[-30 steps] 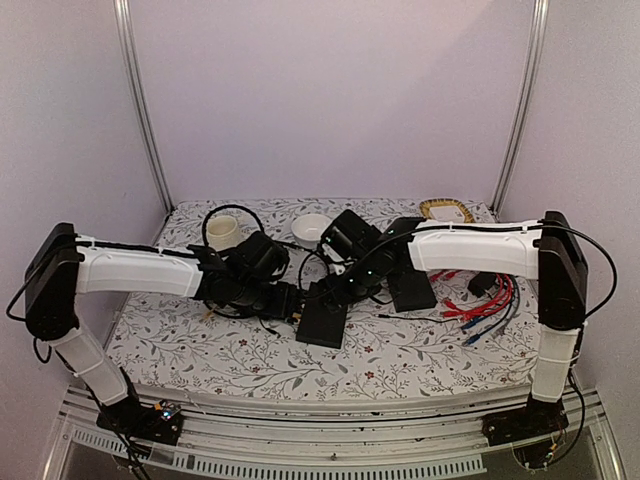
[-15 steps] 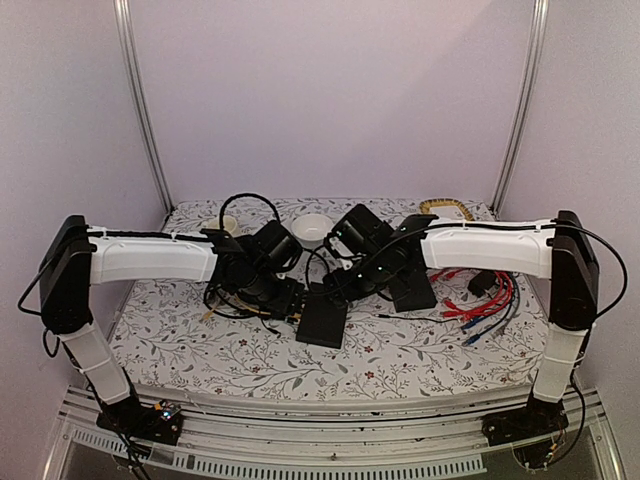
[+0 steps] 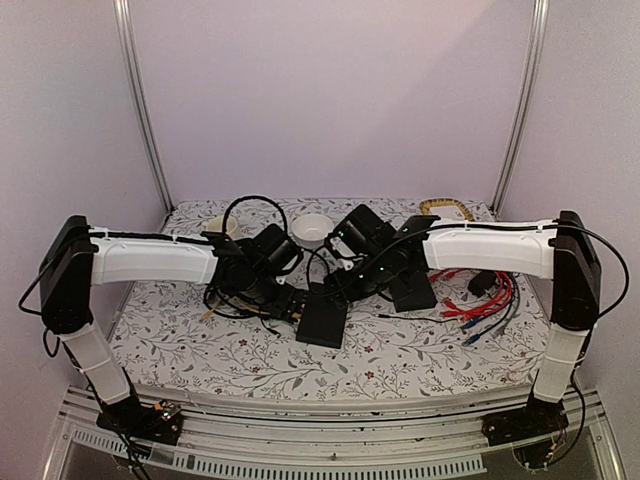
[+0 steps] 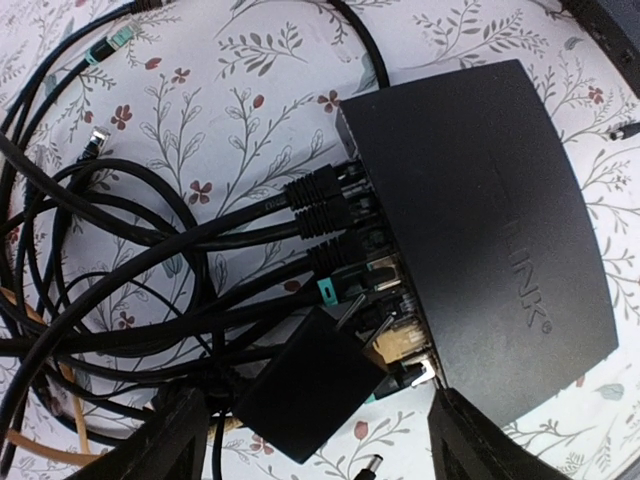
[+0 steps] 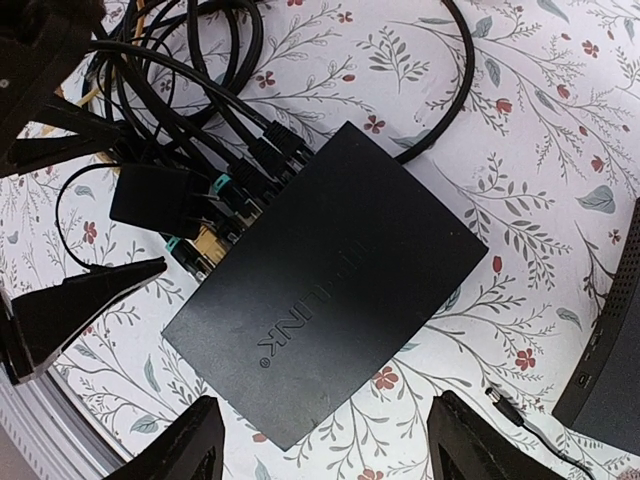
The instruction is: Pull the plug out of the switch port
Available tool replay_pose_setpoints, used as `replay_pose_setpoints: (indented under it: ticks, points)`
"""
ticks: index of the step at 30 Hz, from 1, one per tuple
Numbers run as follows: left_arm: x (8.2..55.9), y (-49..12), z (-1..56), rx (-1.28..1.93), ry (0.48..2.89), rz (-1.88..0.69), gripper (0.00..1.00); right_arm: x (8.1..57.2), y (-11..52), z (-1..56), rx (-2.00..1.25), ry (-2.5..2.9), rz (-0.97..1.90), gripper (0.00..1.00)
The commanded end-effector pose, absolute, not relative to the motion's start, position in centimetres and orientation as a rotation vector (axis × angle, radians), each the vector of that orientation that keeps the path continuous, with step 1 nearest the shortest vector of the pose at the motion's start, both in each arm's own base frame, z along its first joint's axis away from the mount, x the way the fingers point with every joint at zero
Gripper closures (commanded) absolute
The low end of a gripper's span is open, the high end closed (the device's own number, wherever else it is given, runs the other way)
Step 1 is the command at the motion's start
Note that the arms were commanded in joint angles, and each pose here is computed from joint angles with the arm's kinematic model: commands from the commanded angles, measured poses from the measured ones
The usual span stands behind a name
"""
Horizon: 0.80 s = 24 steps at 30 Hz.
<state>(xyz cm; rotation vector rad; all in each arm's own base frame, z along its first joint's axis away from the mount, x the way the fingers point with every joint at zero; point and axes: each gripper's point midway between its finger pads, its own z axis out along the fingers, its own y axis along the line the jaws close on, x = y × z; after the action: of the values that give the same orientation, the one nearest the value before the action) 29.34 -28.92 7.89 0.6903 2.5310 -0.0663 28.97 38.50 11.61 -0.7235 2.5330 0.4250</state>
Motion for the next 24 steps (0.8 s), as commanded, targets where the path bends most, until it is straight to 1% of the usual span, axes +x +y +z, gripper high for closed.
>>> replay_pose_setpoints:
  ticks: [1, 17, 24]
  points:
    - [29.7, -28.7, 6.7, 0.724, 2.527, -0.05, 0.21, 29.0, 38.2, 13.6, -0.702, 2.493, 0.468, 0.28]
    - [31.1, -28.1, 5.3, 0.715, 2.534, -0.02, 0.22, 29.1, 38.2, 13.4, -0.696, 2.497, 0.466, 0.28]
    - [31.1, -28.2, 4.8, 0.723, 2.548, -0.046, 0.23, 29.5, 38.0, 13.4, -0.69, 2.5, 0.462, 0.28]
